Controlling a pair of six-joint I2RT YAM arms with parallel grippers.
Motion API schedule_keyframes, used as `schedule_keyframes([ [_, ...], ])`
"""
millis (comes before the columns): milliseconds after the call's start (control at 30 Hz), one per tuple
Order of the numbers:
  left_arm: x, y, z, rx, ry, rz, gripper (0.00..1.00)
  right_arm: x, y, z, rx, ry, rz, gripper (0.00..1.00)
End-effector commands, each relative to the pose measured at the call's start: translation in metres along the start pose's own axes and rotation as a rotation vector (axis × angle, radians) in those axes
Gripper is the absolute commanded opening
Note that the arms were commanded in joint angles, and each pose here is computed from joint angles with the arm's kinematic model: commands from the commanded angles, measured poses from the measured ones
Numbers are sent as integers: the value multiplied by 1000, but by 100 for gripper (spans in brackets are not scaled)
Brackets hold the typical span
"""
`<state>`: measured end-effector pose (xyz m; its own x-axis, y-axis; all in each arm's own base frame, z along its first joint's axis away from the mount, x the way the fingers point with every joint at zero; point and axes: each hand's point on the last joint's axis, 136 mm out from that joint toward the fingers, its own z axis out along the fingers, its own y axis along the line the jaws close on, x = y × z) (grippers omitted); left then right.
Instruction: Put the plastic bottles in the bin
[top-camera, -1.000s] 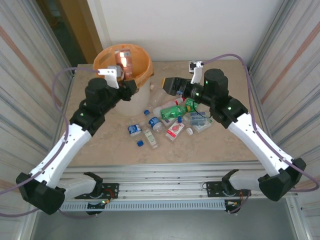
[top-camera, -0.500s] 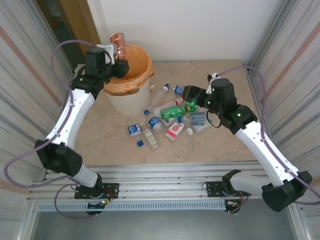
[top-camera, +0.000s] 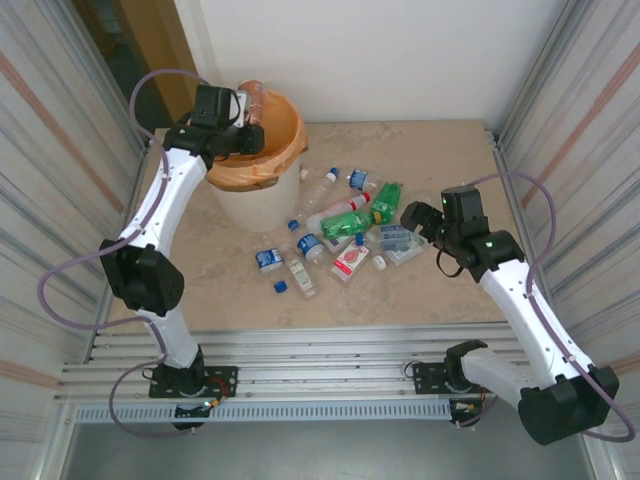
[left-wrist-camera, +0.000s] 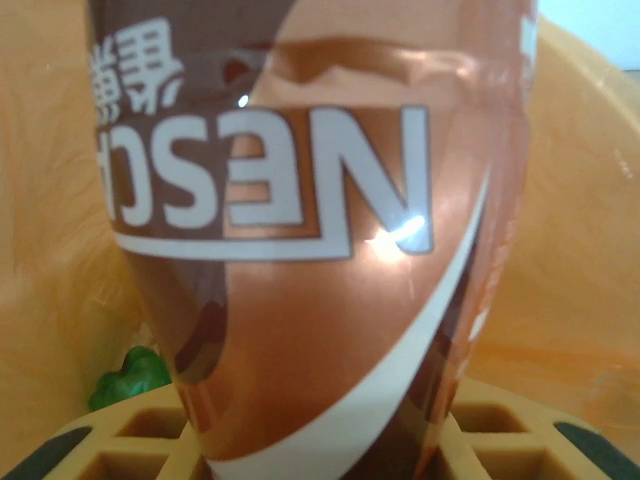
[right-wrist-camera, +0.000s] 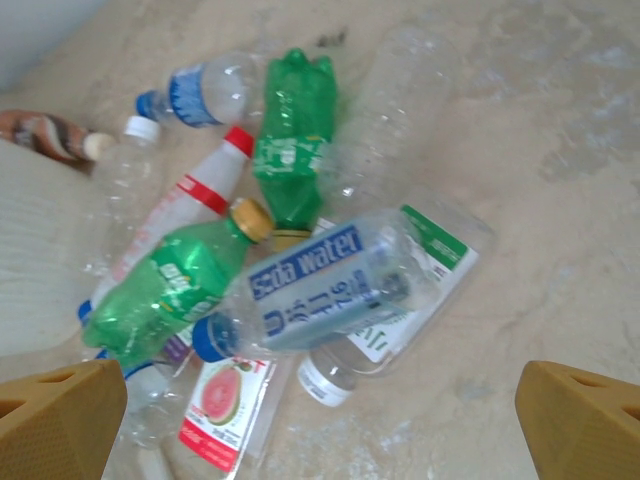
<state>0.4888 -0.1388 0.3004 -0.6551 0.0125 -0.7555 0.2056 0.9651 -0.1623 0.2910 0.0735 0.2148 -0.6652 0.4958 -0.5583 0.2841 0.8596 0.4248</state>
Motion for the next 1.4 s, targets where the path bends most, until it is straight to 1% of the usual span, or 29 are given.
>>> schedule_keyframes([
  [0, -16, 7, -17, -35, -43, 34, 48, 5, -8, -2, 16, 8, 41, 98],
  [67, -19, 6, -20, -35, -49, 35, 53, 6, -12, 0, 31, 12, 47, 98],
  [200, -23, 7, -25, -41, -63, 37, 58, 9, -17, 2, 49, 16, 57, 98],
  [433, -30, 7, -40, -48, -94, 35, 60, 24, -25, 12, 60, 48, 123, 98],
  [567, -31, 3, -56, -31, -123, 21, 63, 34, -24, 15, 21, 55, 191, 98],
  [667, -30, -3, -70, -3, -159, 12, 68, 43, -25, 20, 21, 66, 223, 98],
  [767, -26, -13, -85, 14, -187, 22, 75, 47, -26, 24, 33, 71, 237, 98],
  [900, -14, -43, -107, 50, -230, 87, 85, 41, -31, 20, 72, 53, 223, 98],
  [967, -7, -64, -115, 83, -251, 132, 91, 34, -36, 16, 91, 36, 222, 98],
  [1067, 4, -105, -119, 153, -277, 227, 97, 21, -48, 9, 116, 12, 243, 98],
  [1200, 20, -170, -109, 274, -311, 394, 99, 2, -62, -3, 134, -13, 260, 98],
  [1300, 36, -216, -91, 351, -322, 541, 99, -7, -74, -8, 159, -19, 275, 98],
  [1367, 49, -241, -75, 415, -311, 608, 99, -11, -82, -12, 180, -27, 282, 98],
])
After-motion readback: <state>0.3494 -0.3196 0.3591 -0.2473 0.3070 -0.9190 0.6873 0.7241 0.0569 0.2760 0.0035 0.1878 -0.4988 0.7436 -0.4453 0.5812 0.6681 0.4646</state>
